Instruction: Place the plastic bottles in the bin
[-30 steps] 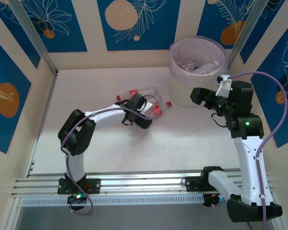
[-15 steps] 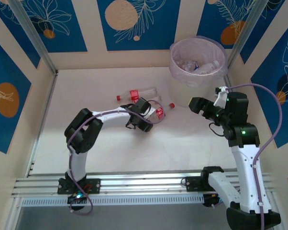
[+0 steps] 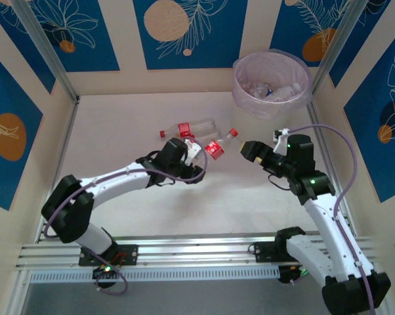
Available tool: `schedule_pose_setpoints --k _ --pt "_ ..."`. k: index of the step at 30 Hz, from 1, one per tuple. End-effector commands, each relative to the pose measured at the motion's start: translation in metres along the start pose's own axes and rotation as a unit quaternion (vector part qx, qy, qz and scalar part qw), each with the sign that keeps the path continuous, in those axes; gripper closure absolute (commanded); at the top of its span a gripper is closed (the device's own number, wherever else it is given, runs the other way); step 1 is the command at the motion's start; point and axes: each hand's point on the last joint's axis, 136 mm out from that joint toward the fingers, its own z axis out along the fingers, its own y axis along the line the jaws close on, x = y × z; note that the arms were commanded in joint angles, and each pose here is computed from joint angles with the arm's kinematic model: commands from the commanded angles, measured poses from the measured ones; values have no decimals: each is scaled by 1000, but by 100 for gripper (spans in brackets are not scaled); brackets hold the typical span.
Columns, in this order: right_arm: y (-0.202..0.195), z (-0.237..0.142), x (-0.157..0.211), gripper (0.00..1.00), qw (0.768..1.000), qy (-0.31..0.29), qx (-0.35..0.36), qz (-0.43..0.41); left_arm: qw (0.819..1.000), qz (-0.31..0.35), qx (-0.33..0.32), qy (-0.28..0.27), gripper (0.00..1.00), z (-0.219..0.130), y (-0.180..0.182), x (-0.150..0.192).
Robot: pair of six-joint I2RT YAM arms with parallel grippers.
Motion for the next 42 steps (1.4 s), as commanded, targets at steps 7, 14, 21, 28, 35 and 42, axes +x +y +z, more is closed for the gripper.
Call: schedule_pose_setpoints --k 7,14,21,28,35,42 --pt "43 43 -8 2 998 7 -67 -17 995 -7 82 -59 47 -23 -49 -15" --pt "44 65 -4 12 998 20 -66 -16 992 -5 102 -76 47 -30 -66 -20" --pt "45 70 2 28 997 28 -68 -9 992 -7 100 -79 45 -26 -66 -24" --pt "44 64 -5 37 998 12 -56 -14 992 -7 99 -81 36 -27 -68 -28" --pt "61 44 -49 43 996 -38 -55 -55 992 -2 52 -114 0 -54 -56 -46" --pt "98 -13 -154 44 980 -159 -65 -101 989 2 -16 -144 0 -96 -34 -50"
